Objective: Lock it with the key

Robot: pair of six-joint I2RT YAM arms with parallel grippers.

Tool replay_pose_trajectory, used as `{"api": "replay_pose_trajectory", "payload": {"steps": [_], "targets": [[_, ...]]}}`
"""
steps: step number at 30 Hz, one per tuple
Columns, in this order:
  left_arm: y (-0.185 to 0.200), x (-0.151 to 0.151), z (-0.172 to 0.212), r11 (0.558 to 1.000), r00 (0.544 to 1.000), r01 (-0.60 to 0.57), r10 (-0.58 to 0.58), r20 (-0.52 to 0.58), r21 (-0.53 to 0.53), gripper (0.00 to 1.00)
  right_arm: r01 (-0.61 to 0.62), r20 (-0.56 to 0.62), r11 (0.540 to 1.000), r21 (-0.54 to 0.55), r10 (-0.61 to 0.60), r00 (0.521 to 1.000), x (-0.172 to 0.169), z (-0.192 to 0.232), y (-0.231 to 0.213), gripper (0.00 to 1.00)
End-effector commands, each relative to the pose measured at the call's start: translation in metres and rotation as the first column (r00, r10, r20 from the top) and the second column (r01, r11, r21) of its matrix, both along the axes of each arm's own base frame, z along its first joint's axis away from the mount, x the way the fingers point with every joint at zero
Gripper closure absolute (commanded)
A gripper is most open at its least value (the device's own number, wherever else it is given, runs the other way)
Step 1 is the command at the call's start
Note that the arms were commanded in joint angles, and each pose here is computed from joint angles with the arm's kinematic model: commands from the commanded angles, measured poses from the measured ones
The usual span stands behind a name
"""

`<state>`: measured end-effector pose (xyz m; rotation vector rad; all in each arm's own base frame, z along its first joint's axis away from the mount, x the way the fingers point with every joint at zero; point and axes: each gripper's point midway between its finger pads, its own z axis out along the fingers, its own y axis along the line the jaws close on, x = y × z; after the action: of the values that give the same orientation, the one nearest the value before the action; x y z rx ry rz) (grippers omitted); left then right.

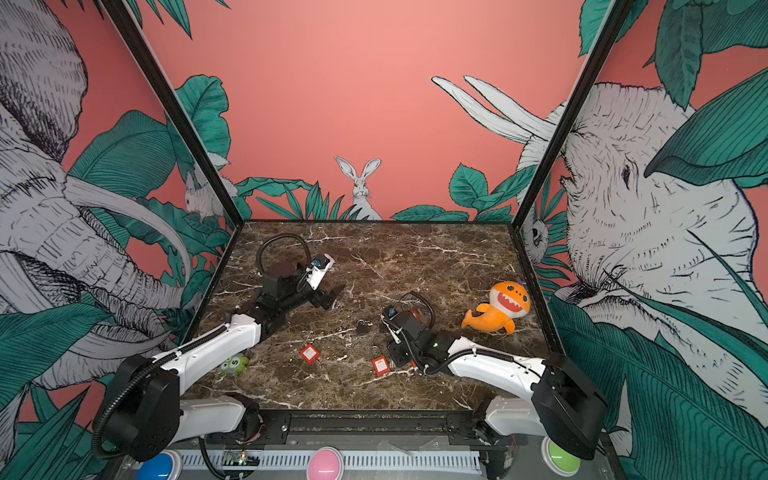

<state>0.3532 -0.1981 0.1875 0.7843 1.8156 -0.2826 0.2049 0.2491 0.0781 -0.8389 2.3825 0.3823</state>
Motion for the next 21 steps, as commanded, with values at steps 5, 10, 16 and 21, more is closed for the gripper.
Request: {"api": "replay_pose_trajectory", "payload": {"steps": [5, 10, 16, 21], "targets": [[0.060, 0.025, 0.013, 0.929, 0.933, -0.350, 0.334, -0.136, -0.121, 0.00, -0.278, 0.079, 0.959, 0.054, 0.273, 0.959, 0.011, 0.035, 0.068, 0.55], [0.128, 0.036, 0.016, 0.775, 0.784, -0.611, 0.565, -0.257, -0.162, 0.00, -0.475, 0.061, 0.876, 0.084, 0.472, 0.880, 0.011, 0.039, 0.135, 0.55], [0.154, 0.036, 0.022, 0.724, 0.746, -0.656, 0.580, -0.326, -0.214, 0.00, -0.617, -0.034, 0.783, 0.071, 0.621, 0.783, 0.002, 0.024, 0.186, 0.55], [0.159, 0.031, 0.017, 0.719, 0.731, -0.670, 0.598, -0.328, -0.183, 0.00, -0.682, -0.080, 0.728, 0.070, 0.686, 0.723, -0.007, 0.013, 0.216, 0.55]]}}
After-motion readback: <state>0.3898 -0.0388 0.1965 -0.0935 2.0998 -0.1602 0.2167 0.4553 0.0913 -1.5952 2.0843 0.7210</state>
